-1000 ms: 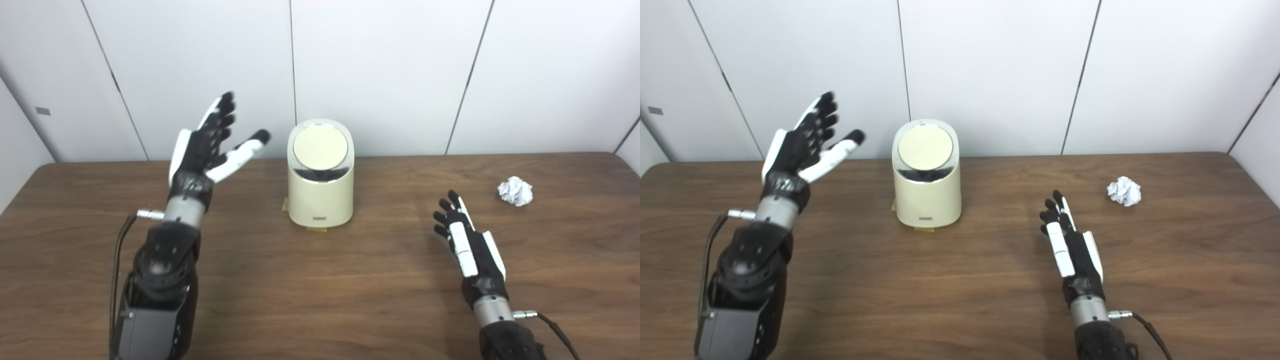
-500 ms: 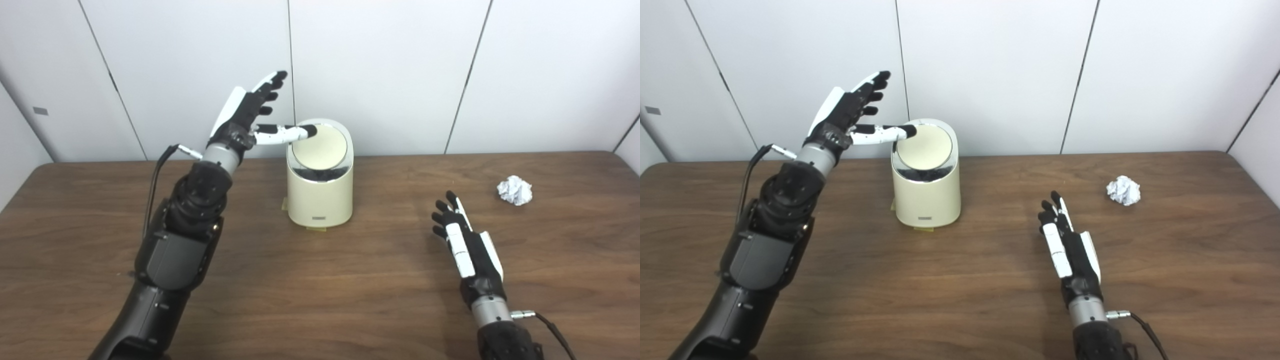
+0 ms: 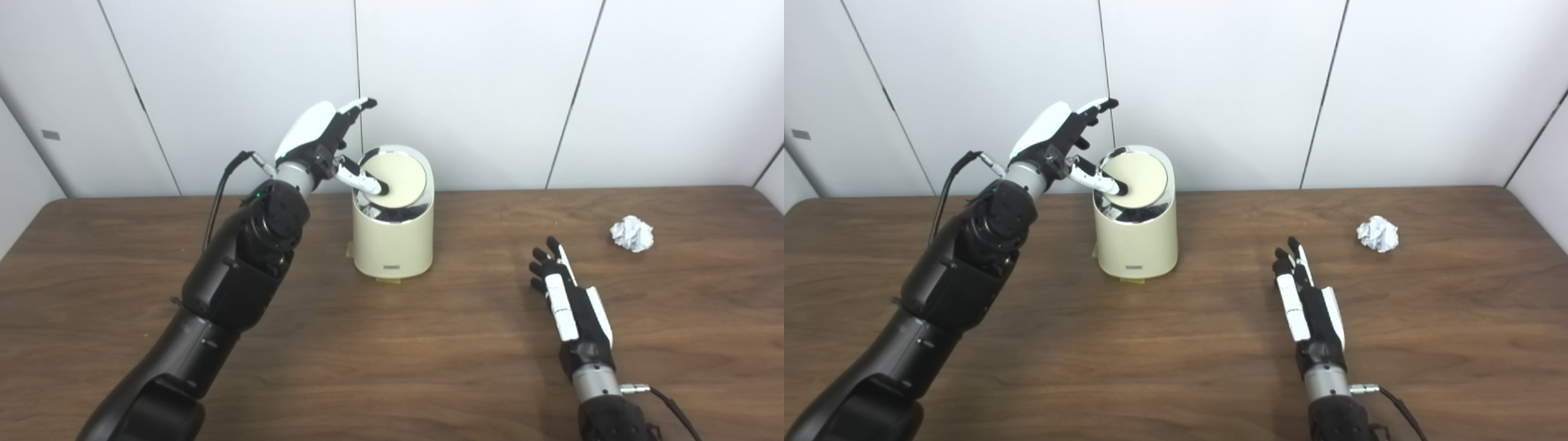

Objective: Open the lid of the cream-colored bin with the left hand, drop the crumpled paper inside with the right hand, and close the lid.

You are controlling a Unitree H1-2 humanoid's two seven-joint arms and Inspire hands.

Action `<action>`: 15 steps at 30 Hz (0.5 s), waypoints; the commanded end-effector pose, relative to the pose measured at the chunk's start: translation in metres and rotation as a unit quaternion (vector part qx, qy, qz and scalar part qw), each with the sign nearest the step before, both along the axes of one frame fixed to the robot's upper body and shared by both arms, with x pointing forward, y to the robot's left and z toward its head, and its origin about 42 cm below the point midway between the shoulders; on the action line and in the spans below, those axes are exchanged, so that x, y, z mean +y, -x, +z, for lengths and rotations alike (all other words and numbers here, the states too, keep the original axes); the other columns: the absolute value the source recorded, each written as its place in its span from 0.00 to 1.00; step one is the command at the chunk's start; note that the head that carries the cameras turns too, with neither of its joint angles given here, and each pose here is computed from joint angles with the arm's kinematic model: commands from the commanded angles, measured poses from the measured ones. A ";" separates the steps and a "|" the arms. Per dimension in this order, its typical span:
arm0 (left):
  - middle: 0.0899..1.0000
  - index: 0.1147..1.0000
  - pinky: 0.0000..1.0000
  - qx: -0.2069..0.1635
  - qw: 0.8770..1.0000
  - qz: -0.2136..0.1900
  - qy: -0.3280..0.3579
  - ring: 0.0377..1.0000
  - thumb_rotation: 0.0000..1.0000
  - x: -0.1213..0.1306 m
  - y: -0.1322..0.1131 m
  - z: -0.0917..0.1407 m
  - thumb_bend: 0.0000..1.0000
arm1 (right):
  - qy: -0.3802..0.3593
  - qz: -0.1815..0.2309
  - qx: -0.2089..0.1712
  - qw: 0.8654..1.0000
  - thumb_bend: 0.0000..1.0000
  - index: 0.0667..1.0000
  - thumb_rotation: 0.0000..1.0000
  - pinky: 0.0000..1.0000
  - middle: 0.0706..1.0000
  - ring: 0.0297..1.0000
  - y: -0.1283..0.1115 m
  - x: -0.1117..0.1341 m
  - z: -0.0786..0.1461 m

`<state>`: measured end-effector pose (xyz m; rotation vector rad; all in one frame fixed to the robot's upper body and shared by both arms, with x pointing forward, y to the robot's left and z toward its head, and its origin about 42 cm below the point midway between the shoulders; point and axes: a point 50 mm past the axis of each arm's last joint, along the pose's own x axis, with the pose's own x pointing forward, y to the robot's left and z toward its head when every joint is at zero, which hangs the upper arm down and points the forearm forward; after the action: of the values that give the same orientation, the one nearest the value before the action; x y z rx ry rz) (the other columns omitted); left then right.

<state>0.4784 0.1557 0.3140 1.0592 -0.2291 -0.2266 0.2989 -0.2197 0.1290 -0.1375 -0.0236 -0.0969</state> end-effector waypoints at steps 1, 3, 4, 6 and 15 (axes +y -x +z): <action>0.96 0.97 0.76 -0.092 0.995 -0.012 -0.040 0.91 0.00 -0.005 -0.003 0.046 0.93 | -0.001 0.002 -0.040 0.999 0.58 1.00 1.00 0.88 0.92 0.90 -0.008 0.002 0.015; 0.94 0.96 0.75 -0.109 0.992 -0.017 -0.063 0.89 0.00 -0.005 -0.003 0.047 0.94 | -0.007 0.002 -0.038 0.999 0.58 1.00 1.00 0.89 0.92 0.91 -0.008 0.003 0.014; 0.94 0.96 0.75 -0.116 0.990 -0.020 -0.075 0.89 0.00 -0.005 -0.003 0.048 0.93 | -0.005 0.003 -0.039 0.999 0.58 1.00 1.00 0.90 0.93 0.91 -0.008 0.003 0.014; 0.94 0.97 0.77 -0.130 0.986 -0.023 -0.106 0.89 0.00 -0.006 -0.004 0.050 0.93 | -0.002 0.002 -0.039 0.999 0.57 1.00 1.00 0.89 0.93 0.91 -0.008 0.003 0.013; 0.95 0.98 0.76 -0.189 0.962 -0.048 -0.192 0.93 0.00 -0.025 -0.007 0.050 0.96 | 0.001 -0.002 -0.041 0.999 0.56 1.00 1.00 0.89 0.93 0.91 -0.008 0.004 0.013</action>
<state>0.4816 0.1380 0.3299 1.4622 -0.4899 -0.2245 0.2994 -0.2187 0.1275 -0.1351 -0.0272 -0.1025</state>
